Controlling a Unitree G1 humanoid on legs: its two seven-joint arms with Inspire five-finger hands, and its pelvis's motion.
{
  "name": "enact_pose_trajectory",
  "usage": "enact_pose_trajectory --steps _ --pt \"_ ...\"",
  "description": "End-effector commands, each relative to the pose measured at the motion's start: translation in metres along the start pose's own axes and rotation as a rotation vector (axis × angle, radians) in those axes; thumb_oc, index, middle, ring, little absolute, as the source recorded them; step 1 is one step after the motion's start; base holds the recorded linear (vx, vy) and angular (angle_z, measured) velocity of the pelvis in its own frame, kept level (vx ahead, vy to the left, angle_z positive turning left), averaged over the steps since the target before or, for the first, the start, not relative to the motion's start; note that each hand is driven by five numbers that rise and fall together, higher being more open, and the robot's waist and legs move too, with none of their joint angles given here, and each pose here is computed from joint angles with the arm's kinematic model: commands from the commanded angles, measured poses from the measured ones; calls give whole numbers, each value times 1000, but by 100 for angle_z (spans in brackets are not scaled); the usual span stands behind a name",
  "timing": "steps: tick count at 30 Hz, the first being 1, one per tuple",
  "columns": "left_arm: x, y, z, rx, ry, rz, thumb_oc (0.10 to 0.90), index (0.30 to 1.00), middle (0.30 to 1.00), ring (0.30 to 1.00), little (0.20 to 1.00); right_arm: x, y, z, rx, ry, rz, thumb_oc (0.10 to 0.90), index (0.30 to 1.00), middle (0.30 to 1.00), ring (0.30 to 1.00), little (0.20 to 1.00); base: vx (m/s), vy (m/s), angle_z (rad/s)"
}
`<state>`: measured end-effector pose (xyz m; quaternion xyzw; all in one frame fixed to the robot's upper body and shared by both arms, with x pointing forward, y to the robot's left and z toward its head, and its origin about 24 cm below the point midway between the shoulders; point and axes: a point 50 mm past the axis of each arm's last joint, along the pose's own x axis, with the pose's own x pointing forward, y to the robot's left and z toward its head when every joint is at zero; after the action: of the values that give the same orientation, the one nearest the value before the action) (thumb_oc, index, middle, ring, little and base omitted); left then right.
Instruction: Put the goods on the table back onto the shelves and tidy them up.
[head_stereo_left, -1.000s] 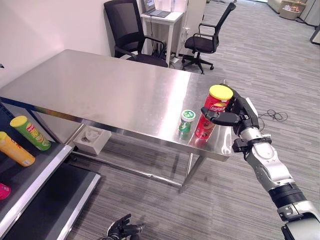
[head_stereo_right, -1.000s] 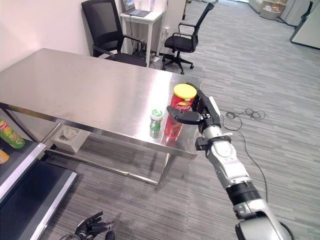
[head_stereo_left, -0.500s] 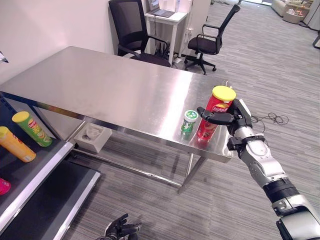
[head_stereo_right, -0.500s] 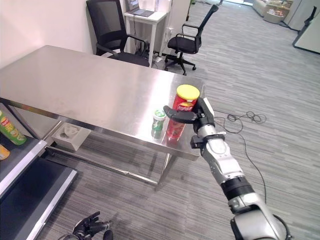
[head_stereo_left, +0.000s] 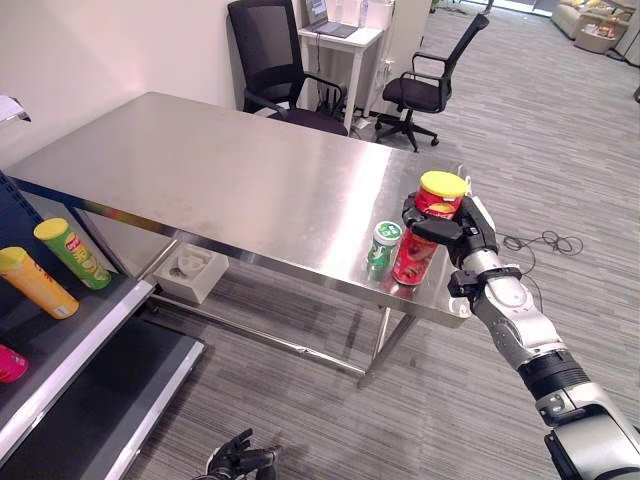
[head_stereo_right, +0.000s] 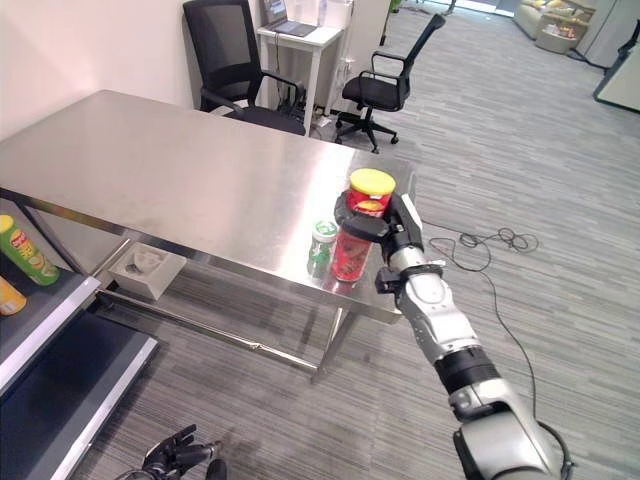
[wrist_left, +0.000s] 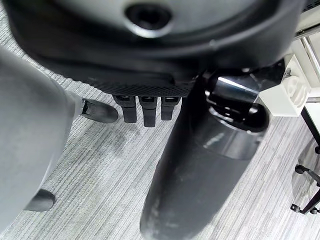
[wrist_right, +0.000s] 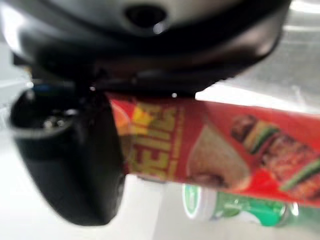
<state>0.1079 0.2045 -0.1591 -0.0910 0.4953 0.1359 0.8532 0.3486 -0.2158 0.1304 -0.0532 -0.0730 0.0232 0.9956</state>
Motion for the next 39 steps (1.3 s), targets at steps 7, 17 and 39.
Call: enact_pose_trajectory --steps 7,17,39 --pt "6 -13 29 59 -107 -21 800 900 900 900 900 -10 -47 99 -175 -454 -250 400 300 300 300 300 0 0 0" --pt "6 -10 34 83 -122 -3 800 900 900 900 900 -44 -46 113 -204 -613 -324 400 300 300 300 300 -12 -6 -3" --pt "8 -24 68 101 -232 -7 800 900 900 900 900 -108 159 63 117 -507 591 400 300 300 300 300 -211 -107 63"
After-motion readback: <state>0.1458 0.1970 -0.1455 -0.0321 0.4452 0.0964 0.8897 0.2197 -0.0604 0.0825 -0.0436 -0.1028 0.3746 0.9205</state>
